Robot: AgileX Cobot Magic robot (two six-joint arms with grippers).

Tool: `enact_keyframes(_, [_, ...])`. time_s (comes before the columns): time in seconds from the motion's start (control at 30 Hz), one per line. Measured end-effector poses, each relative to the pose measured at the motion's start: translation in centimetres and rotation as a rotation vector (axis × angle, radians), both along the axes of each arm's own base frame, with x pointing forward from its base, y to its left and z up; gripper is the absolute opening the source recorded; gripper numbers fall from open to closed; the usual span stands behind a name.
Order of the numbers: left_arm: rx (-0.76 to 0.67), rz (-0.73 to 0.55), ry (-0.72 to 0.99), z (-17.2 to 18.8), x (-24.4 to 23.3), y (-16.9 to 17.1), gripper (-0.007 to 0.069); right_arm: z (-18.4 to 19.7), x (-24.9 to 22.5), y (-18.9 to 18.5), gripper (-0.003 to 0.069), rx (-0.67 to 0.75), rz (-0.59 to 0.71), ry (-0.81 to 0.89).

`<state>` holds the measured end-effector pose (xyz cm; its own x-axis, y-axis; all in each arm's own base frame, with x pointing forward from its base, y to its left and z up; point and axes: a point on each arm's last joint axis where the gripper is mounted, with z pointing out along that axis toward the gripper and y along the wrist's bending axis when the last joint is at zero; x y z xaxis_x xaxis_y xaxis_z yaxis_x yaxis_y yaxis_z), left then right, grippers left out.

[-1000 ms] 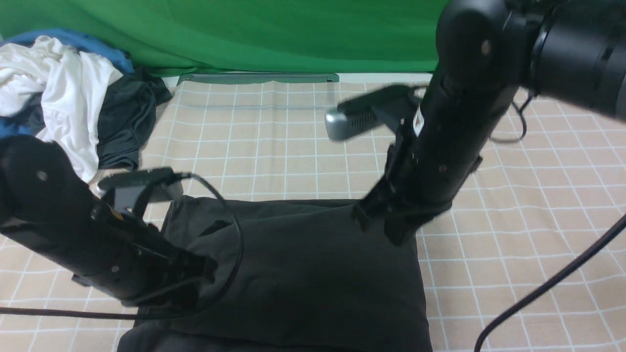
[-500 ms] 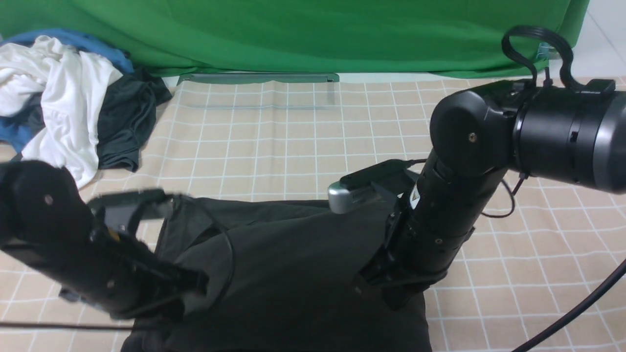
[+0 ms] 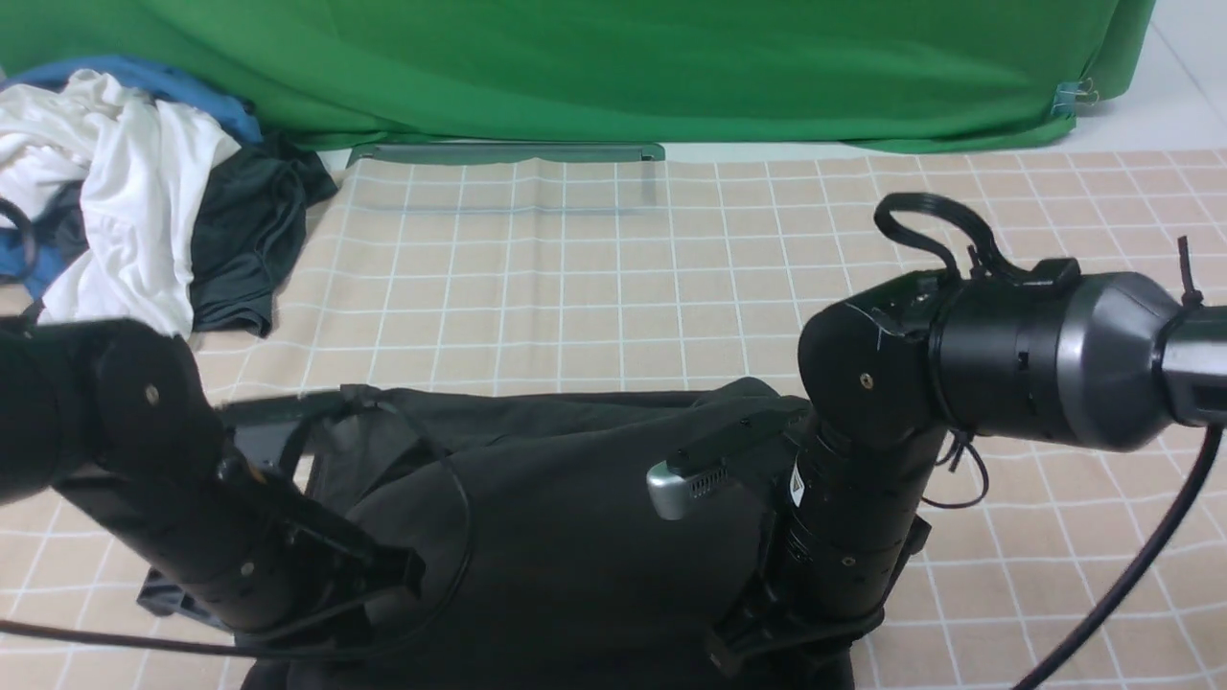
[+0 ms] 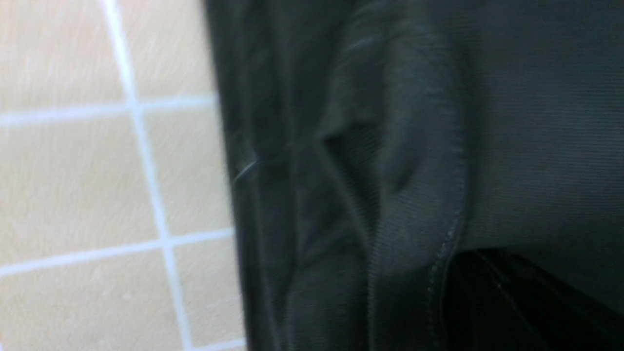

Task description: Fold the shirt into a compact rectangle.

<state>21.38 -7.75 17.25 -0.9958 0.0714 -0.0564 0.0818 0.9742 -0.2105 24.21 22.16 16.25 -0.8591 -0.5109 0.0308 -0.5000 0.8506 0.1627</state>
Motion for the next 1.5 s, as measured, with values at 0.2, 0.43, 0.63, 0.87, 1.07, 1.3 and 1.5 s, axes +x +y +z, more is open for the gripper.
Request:
enact_keyframes(0.2, [0.02,-0.011,-0.045,0.9,-0.1,0.3,0.0019,0.7,0.0,-0.3,0.0038,0.001,-0.004,-0.034])
enact_keyframes(0.43, [0.011,-0.051,-0.209,6.4,-0.9,0.7,0.0019,7.1,3.8,-2.7,0.0043,0.112,-0.096,-0.252])
enact_keyframes(0.63, [0.002,-0.053,-0.277,8.7,-2.6,1.3,0.0019,8.4,8.3,-5.3,0.0211,0.193,-0.244,-0.339])
enact_keyframes(0.87, [-0.019,-0.033,-0.323,9.9,-3.5,1.5,0.0019,4.0,11.6,-5.6,0.0589,0.19,-0.319,-0.272])
enact_keyframes(1.07, [-0.019,-0.033,-0.324,9.9,-3.5,1.5,0.0019,0.4,12.3,-4.9,0.0509,0.191,-0.343,-0.177])
enact_keyframes(1.3, [-0.019,-0.033,-0.324,9.9,-3.5,1.5,0.0019,0.8,13.1,-4.8,0.0146,0.239,-0.28,-0.19])
enact_keyframes(1.5, [-0.016,-0.033,-0.31,9.9,-3.7,1.5,0.0019,3.4,15.8,-8.0,0.0148,0.258,-0.38,-0.274])
